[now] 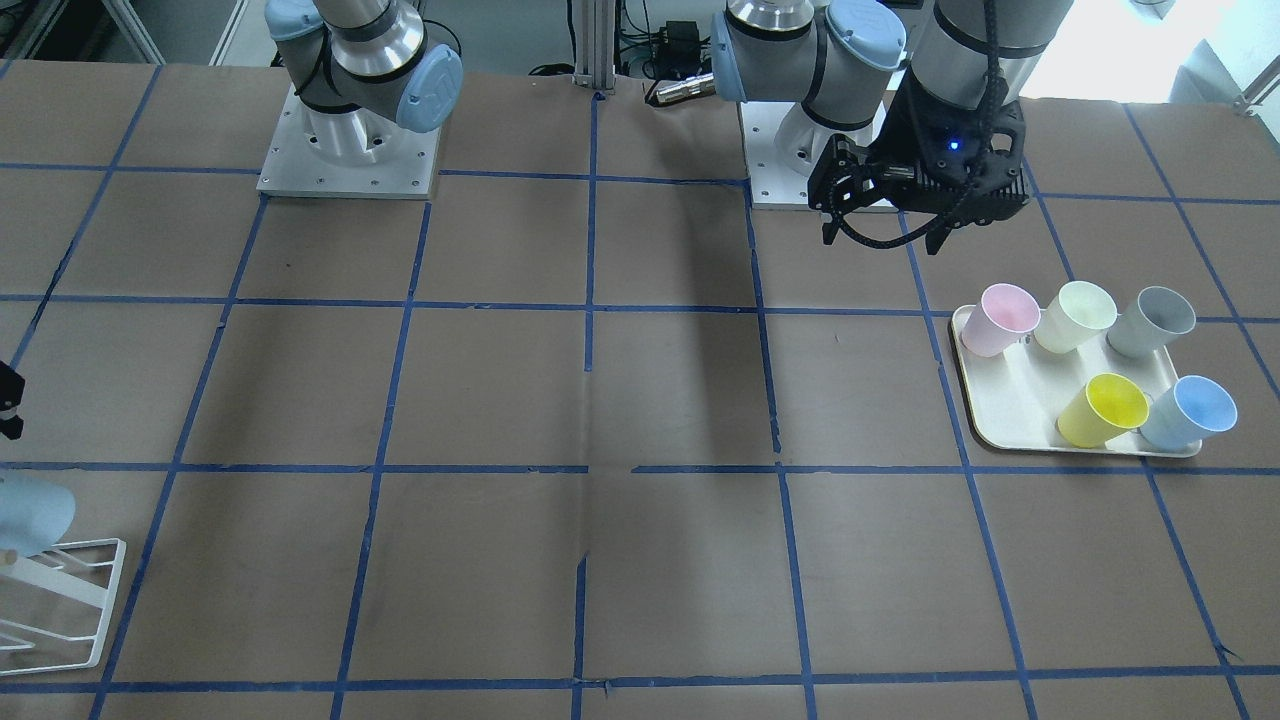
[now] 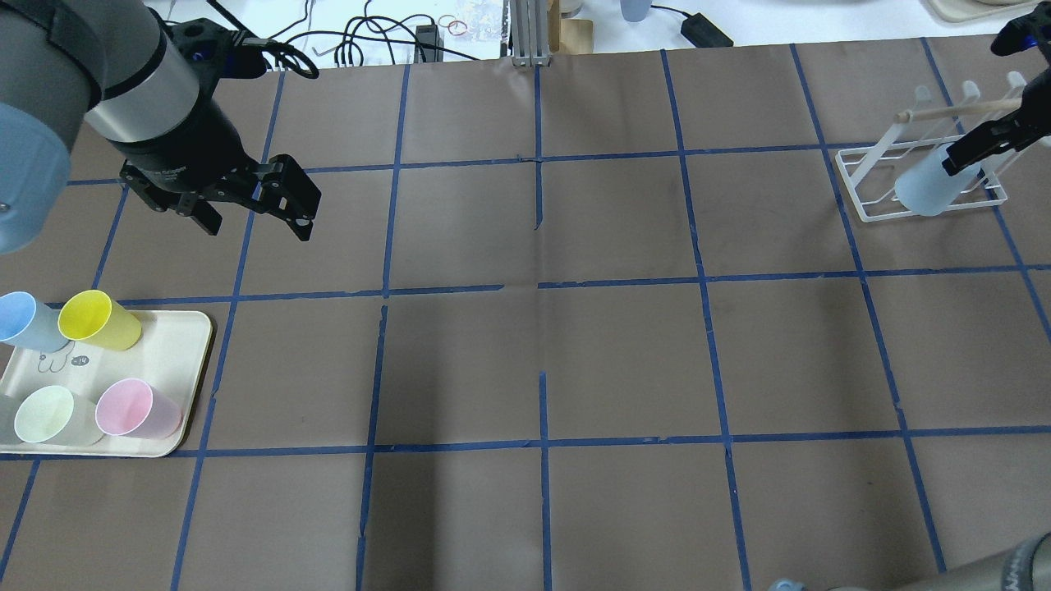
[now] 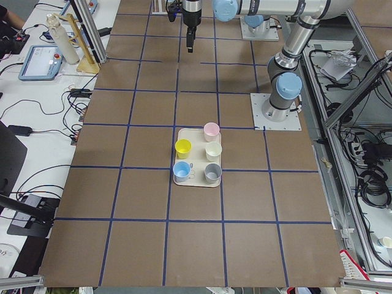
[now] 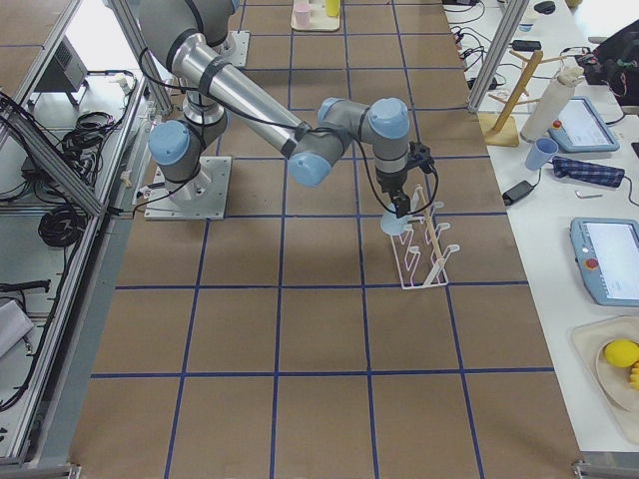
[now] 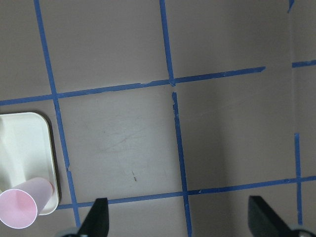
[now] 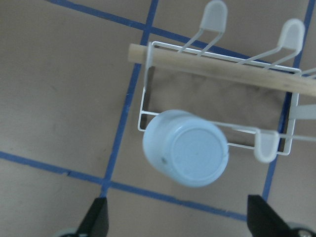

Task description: Transfer IKEA cup to right arm and place on rack

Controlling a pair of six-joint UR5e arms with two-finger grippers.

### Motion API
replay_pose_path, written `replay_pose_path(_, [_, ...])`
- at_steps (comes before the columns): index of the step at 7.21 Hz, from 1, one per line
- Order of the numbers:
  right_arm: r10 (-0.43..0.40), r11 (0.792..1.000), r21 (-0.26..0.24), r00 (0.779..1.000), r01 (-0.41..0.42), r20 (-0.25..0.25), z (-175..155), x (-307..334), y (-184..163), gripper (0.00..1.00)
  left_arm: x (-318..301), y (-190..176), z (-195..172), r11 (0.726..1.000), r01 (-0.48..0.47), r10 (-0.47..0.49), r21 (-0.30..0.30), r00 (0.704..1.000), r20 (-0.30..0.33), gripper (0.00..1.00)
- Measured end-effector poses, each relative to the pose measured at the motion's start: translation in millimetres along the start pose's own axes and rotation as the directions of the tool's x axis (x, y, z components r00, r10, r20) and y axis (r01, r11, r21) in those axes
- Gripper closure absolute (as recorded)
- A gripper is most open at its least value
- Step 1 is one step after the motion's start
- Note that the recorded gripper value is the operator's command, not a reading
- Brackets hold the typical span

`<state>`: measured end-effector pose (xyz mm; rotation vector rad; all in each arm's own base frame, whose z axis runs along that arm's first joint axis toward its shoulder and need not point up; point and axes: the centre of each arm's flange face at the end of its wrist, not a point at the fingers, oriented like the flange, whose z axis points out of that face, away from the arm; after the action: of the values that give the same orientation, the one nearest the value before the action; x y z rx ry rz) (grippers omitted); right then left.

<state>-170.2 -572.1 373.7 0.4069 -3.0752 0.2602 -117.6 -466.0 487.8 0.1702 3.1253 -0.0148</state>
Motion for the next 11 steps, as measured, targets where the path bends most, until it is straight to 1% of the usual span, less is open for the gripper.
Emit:
replay_pose_path(1, [0.09,0.995,-0.039,0.995,-0.088,0.033,-31,-27,9,0.0,0,0,0,1.0,0.0,0.0,0.001,1.0,-0.001,0.0])
replay_pose_path(2, [0.187,0.98,-0.073,0.981,-0.183,0.052,-67,-66,18,0.0,0,0,-1,1.0,0.001,-0.001,0.002,1.0,-0.001,0.0])
replay_pose_path(3, [0.275,0.958,-0.093,0.96,-0.27,0.054,-97,-113,22,0.0,-1,-1,-2,1.0,0.002,-0.002,0.004,1.0,0.0,0.0])
replay_pose_path(4, [0.341,0.936,-0.105,0.939,-0.335,0.046,-117,-162,22,0.0,-2,-3,-3,1.0,0.005,-0.005,0.007,1.0,0.0,0.0])
replay_pose_path(5, [0.36,0.928,-0.12,0.932,-0.353,0.043,-130,-209,23,0.0,-3,-4,-4,1.0,0.007,-0.007,0.007,1.0,0.0,0.0])
replay_pose_path(6, [0.341,0.933,-0.135,0.939,-0.332,0.047,-139,-250,26,0.0,-4,-4,-4,1.0,0.007,-0.007,0.008,1.0,0.0,0.0])
replay_pose_path(8, [0.315,0.941,-0.149,0.948,-0.304,0.052,-152,-312,34,0.0,-4,-5,-4,1.0,0.008,-0.008,0.009,1.0,-0.001,0.0])
replay_pose_path(9, [0.295,0.947,-0.152,0.954,-0.284,0.054,-155,-331,42,0.0,-4,-5,-3,1.0,0.009,-0.009,0.009,1.0,-0.001,0.0])
replay_pose_path(11, [0.274,0.951,-0.163,0.96,-0.262,0.054,-150,-345,62,0.0,-4,-5,-3,1.0,0.01,-0.01,0.009,1.0,-0.001,0.0])
